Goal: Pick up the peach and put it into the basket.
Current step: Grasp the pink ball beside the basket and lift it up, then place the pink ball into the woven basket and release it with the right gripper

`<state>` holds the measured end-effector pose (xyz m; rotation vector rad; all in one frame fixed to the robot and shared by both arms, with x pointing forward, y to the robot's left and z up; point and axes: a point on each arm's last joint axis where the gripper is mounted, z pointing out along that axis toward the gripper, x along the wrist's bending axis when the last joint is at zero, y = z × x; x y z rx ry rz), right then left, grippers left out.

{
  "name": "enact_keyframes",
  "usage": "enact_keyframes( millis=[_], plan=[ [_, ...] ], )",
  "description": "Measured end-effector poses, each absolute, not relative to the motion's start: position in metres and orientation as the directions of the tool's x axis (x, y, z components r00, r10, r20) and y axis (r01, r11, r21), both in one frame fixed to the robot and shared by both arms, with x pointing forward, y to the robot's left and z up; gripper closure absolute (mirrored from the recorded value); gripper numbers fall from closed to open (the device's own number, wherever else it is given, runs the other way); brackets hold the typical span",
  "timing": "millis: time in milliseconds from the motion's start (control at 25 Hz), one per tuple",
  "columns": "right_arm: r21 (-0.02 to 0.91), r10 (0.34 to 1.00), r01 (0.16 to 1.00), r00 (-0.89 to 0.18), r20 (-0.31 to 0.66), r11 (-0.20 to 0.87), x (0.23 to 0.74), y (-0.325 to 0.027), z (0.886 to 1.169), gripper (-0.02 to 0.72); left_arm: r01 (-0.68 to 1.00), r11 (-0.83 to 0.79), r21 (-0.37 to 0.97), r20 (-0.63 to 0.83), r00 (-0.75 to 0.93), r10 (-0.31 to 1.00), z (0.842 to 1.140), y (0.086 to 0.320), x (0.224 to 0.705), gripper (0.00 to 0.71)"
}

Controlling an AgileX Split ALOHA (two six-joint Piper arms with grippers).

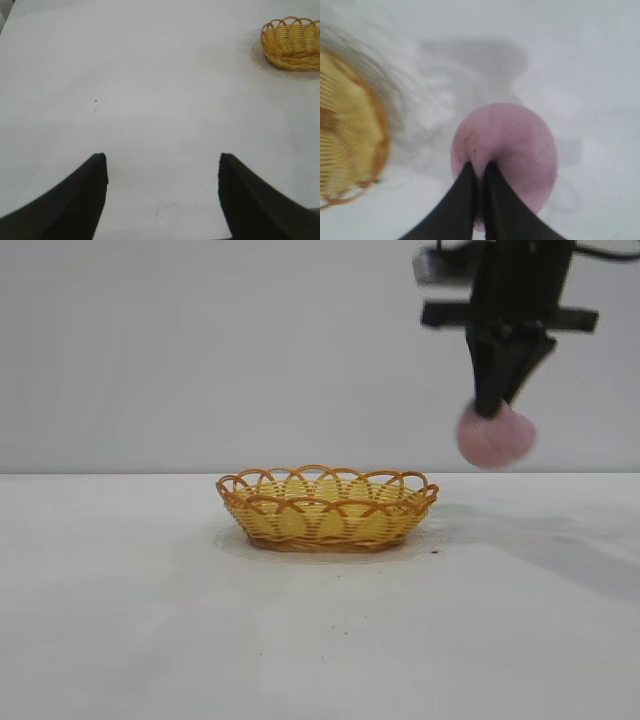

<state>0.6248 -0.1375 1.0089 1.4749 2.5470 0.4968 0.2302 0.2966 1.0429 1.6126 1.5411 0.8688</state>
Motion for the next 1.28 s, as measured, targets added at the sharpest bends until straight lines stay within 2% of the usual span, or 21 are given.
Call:
enact_keyframes(
  millis=[160, 360, 600, 720, 760, 800, 880, 1000, 1120, 1280],
  plan=[
    [0.416, 0.801, 0.751, -0.593, 0.083, 0.513, 0.608, -0.099, 1.017, 0.703, 0.505, -0.015, 0.863, -0.014, 0.053, 0.998, 1.043, 0.297, 0.23, 0.255],
    [0.411, 0.748, 0.711, -0.656, 0.097, 0.57, 0.597, -0.06, 0.994, 0.703, 0.505, -0.015, 0.863, -0.014, 0.053, 0.998, 1.043, 0.297, 0.23, 0.255],
    [0.353, 0.74, 0.72, -0.664, 0.104, 0.597, 0.599, -0.044, 0.951, 0.703, 0.505, -0.015, 0.863, -0.014, 0.053, 0.998, 1.043, 0.297, 0.23, 0.255],
    [0.346, 0.743, 0.724, -0.661, 0.105, 0.596, 0.601, -0.043, 0.943, 0.703, 0.505, -0.015, 0.863, -0.014, 0.053, 0.998, 1.043, 0.297, 0.23, 0.255],
    [0.347, 0.743, 0.724, -0.661, 0.104, 0.596, 0.601, -0.043, 0.943, 0.647, 0.505, -0.015, 0.863, -0.014, 0.053, 0.998, 1.043, 0.297, 0.23, 0.255],
    [0.349, 0.743, 0.724, -0.661, 0.104, 0.595, 0.601, -0.043, 0.943, 0.647, 0.505, -0.015, 0.863, -0.014, 0.053, 0.998, 1.043, 0.297, 0.23, 0.255],
    [0.349, 0.744, 0.724, -0.66, 0.104, 0.594, 0.601, -0.043, 0.943, 0.552, 0.505, -0.015, 0.863, -0.014, 0.053, 0.998, 1.043, 0.297, 0.23, 0.255],
    [0.394, 0.739, 0.708, -0.666, 0.098, 0.586, 0.603, -0.042, 0.964, 0.443, 0.505, -0.015, 0.863, -0.014, 0.053, 0.998, 1.043, 0.297, 0.23, 0.255],
    [0.49, 0.733, 0.665, -0.676, 0.076, 0.563, 0.604, -0.042, 1.006, 0.454, 0.505, -0.015, 0.863, -0.014, 0.053, 0.998, 1.043, 0.297, 0.23, 0.255],
    [0.522, 0.732, 0.639, -0.68, 0.04, 0.565, 0.605, -0.045, 1.02, 0.428, 0.505, -0.015, 0.863, -0.014, 0.053, 0.998, 1.043, 0.297, 0.23, 0.255]
  ],
)
